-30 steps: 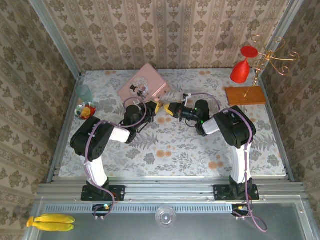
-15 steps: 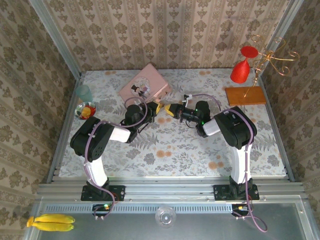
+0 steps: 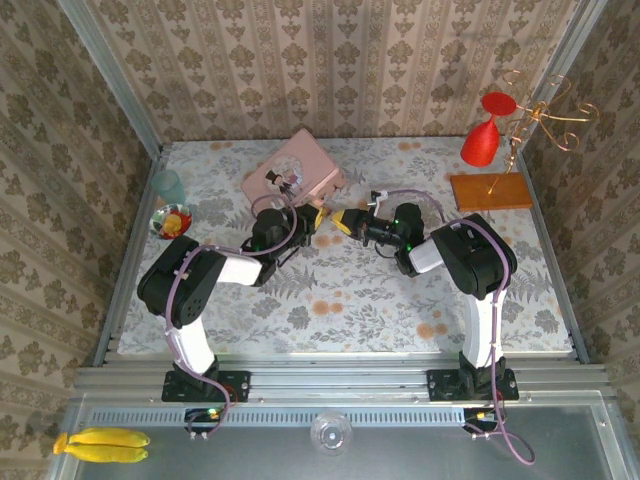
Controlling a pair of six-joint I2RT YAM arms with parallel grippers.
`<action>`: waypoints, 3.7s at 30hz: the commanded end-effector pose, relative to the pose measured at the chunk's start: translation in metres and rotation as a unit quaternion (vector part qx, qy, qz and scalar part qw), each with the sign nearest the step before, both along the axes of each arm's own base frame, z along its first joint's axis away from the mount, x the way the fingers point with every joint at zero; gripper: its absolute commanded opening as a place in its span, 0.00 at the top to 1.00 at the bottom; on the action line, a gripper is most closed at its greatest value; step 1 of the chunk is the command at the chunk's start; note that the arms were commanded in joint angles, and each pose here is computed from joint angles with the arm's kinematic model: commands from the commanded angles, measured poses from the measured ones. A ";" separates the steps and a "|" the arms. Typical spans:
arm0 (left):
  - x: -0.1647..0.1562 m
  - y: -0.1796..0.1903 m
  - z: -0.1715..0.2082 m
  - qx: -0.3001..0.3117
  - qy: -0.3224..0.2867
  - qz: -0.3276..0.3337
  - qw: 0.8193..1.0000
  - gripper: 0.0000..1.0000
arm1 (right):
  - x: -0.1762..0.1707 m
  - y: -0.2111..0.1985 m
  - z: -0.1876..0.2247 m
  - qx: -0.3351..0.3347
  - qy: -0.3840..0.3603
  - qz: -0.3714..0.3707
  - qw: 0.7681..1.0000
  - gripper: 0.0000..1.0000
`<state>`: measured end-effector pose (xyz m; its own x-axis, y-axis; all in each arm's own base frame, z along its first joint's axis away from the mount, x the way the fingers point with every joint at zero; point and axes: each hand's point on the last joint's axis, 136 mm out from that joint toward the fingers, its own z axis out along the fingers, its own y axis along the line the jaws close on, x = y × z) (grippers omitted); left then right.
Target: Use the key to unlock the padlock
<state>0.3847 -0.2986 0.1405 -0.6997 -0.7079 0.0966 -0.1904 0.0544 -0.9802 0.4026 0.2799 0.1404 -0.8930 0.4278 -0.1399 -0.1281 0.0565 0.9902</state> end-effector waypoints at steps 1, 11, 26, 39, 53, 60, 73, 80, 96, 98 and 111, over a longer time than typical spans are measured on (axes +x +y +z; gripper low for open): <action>-0.044 -0.043 0.087 -0.080 -0.114 -0.117 0.983 1.00 | 0.012 -0.008 -0.007 -0.016 0.000 -0.038 0.999 0.91; -0.041 -0.039 0.083 -0.074 -0.110 -0.108 0.985 1.00 | 0.011 -0.011 -0.016 -0.037 0.011 -0.046 0.998 0.85; -0.037 -0.027 0.063 -0.051 -0.093 -0.093 0.990 1.00 | 0.008 -0.015 -0.016 -0.046 0.012 -0.049 0.998 0.74; -0.029 -0.008 0.038 0.018 -0.078 -0.083 0.993 1.00 | -0.003 -0.026 -0.034 -0.111 0.032 -0.054 0.992 0.68; -0.022 0.039 -0.024 0.197 -0.052 -0.101 0.974 1.00 | -0.046 -0.028 -0.080 -0.378 0.034 0.025 0.925 0.66; -0.028 0.050 -0.036 0.245 -0.052 -0.113 0.961 1.00 | -0.040 -0.014 -0.093 -0.463 0.025 0.063 0.884 0.68; -0.041 0.052 -0.057 0.248 -0.046 -0.127 0.959 1.00 | -0.036 -0.007 -0.117 -0.515 0.039 0.090 0.852 0.74; -0.047 0.049 -0.069 0.242 -0.038 -0.131 0.961 1.00 | -0.033 -0.002 -0.123 -0.517 0.042 0.097 0.850 0.74; -0.052 0.049 -0.077 0.248 -0.034 -0.135 0.959 0.98 | -0.031 0.009 -0.130 -0.518 0.047 0.116 0.846 0.79; -0.053 0.048 -0.077 0.249 -0.033 -0.136 0.958 0.98 | -0.032 0.010 -0.131 -0.517 0.048 0.118 0.846 0.79; -0.056 0.050 -0.082 0.251 -0.029 -0.137 0.958 0.98 | -0.029 0.013 -0.133 -0.543 0.044 0.124 0.829 0.79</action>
<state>0.3382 -0.2430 0.0660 -0.8385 -0.4795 -0.2588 -0.0631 0.5572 -0.8280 0.3758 0.2816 0.0202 -0.9669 -0.0480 -0.2505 -0.1496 0.9022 0.4046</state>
